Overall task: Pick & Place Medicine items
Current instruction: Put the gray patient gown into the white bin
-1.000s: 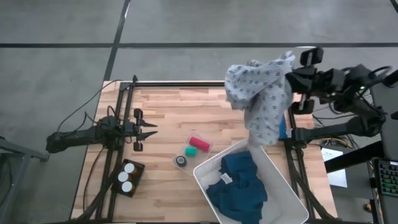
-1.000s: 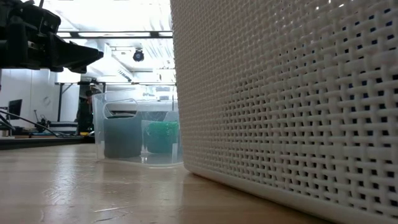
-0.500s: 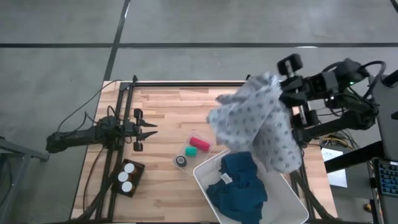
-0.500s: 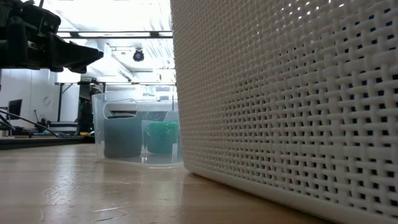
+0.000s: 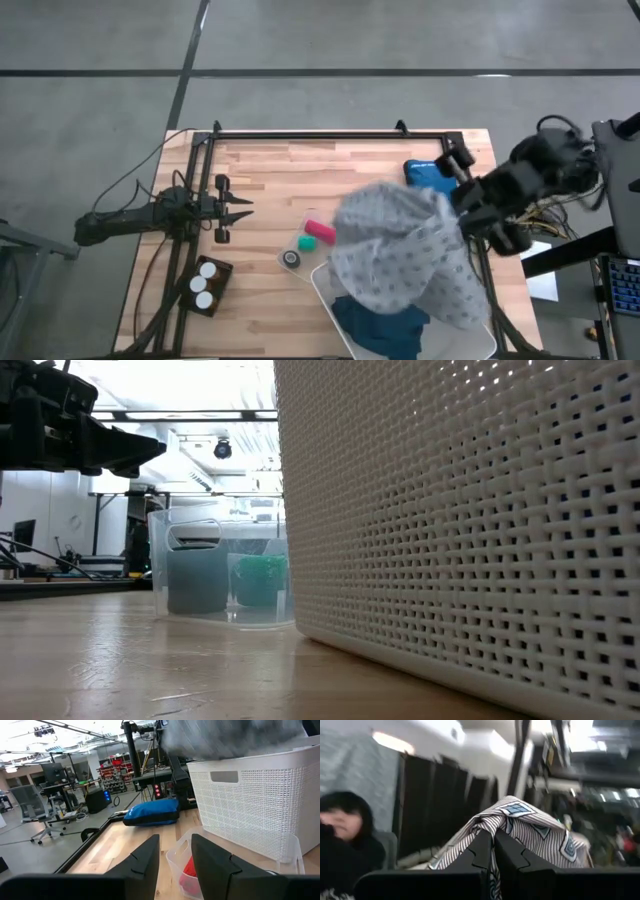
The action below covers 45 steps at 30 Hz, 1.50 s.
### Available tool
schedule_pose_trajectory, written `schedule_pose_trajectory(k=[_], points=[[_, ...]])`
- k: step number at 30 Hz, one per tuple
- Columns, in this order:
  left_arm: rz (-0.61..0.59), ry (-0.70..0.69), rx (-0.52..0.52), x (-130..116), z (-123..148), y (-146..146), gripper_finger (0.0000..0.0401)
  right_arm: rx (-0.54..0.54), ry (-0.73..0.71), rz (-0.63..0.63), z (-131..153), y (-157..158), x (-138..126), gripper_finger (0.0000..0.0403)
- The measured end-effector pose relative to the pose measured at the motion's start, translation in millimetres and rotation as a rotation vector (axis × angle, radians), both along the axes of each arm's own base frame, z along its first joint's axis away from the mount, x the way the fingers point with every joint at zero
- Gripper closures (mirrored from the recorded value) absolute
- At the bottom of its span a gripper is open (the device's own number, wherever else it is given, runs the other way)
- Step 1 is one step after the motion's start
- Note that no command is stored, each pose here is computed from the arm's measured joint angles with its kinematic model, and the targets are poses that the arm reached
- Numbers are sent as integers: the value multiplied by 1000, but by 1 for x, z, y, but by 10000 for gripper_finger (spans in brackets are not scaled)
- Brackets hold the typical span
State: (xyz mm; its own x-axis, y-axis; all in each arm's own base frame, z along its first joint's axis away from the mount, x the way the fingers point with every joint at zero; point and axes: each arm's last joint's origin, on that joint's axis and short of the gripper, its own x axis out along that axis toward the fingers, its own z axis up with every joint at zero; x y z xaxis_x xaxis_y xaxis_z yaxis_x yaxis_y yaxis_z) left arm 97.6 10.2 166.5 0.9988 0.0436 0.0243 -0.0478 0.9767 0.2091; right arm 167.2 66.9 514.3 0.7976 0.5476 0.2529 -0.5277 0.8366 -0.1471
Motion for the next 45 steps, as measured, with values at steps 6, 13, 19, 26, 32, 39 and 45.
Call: schedule_pose_trajectory(k=[6, 13, 19, 26, 32, 39, 45], points=[[0, 0, 0, 0, 0, 0, 283, -74, 185, -126, -29, 20, 14, 394], [0, 0, 0, 0, 0, 0, 283, -107, 397, -211, -69, 36, 42, 394], [0, 0, 0, 0, 0, 0, 283, -120, 613, -222, -106, 43, 55, 394], [0, 0, 0, 0, 0, 0, 283, -160, 803, -271, -145, 44, 59, 394], [0, 0, 0, 0, 0, 0, 283, -162, 946, -367, -174, 40, 56, 394], [0, 0, 0, 0, 0, 0, 283, -250, 1093, -399, -210, 36, 48, 394], [0, 0, 0, 0, 0, 0, 283, -309, 1151, -418, -238, 34, 44, 394]])
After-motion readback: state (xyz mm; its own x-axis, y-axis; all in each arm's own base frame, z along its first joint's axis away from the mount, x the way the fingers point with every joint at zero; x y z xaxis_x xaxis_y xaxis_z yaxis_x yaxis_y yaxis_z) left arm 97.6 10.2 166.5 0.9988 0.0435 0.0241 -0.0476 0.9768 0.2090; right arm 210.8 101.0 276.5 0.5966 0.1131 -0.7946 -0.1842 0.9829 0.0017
